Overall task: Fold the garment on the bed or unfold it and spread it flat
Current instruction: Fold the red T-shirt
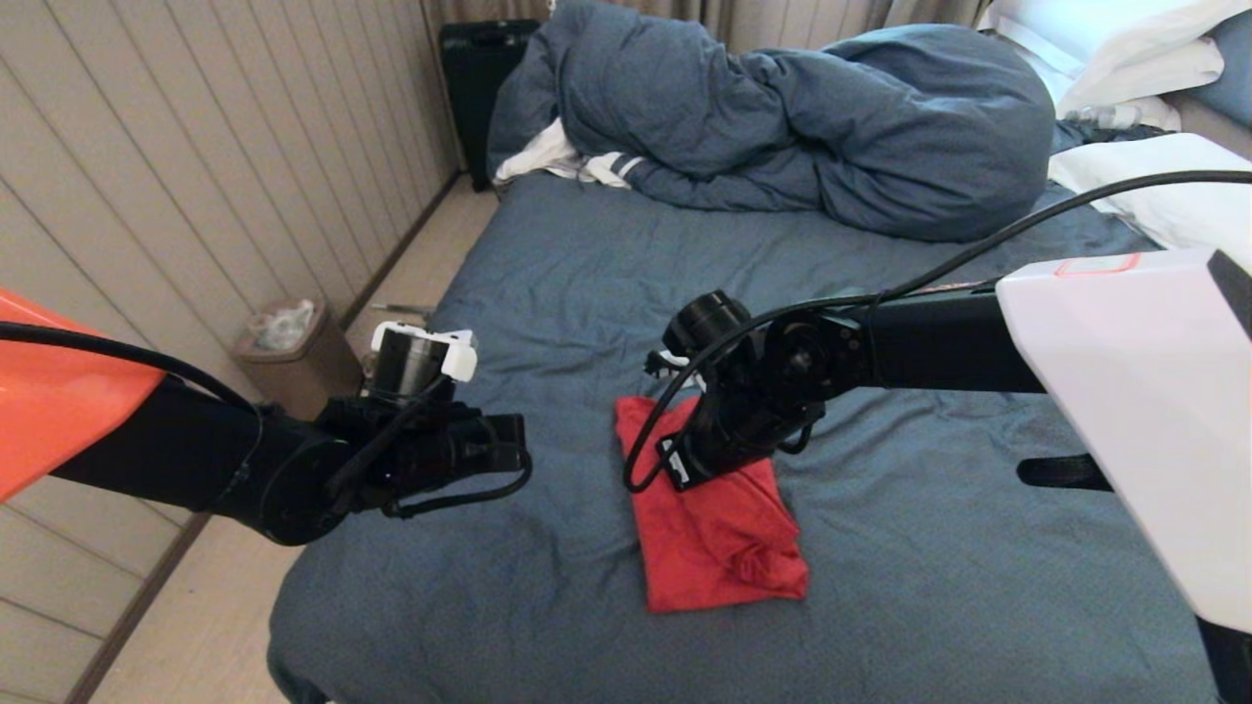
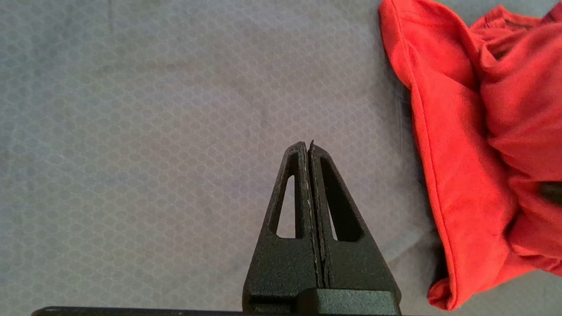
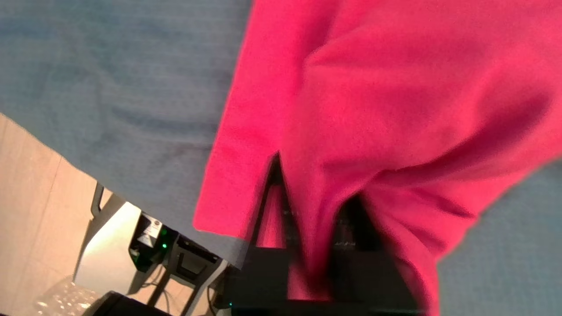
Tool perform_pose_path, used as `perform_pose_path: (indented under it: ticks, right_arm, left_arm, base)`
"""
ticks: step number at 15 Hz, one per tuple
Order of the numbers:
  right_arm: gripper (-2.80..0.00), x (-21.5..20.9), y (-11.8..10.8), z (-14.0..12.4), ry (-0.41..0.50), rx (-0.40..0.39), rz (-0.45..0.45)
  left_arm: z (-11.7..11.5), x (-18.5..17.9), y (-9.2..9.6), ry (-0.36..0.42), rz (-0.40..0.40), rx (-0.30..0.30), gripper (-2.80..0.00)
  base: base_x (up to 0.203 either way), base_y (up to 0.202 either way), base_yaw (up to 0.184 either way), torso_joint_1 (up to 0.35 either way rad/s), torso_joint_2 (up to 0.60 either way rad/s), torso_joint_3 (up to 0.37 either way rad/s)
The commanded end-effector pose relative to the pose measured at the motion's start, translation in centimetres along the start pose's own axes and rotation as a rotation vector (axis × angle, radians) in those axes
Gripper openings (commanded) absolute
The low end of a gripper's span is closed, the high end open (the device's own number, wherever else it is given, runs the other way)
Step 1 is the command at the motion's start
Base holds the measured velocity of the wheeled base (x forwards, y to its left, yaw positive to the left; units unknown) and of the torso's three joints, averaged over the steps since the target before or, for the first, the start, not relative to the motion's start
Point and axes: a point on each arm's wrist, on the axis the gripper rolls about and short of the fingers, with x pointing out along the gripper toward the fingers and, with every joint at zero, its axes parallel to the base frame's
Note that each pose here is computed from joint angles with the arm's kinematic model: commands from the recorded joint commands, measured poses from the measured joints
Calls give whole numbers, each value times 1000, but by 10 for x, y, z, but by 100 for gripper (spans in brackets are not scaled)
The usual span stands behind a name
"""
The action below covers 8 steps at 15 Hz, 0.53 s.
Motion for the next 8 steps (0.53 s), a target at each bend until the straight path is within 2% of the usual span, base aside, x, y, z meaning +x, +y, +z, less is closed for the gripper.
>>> perform_pose_path:
  ticks: [1,8]
  right_arm:
    - [0,5,5,-1,11,-10,4]
    - [0,-17,15,2,-37,-23,27]
  left_arm:
    - [-1,1,0,1,1,-2,-280]
    - [-1,1,0,-1,1,-2,-280]
  base:
    - [0,0,0,0,0,0]
    - [0,0,0,0,0,0]
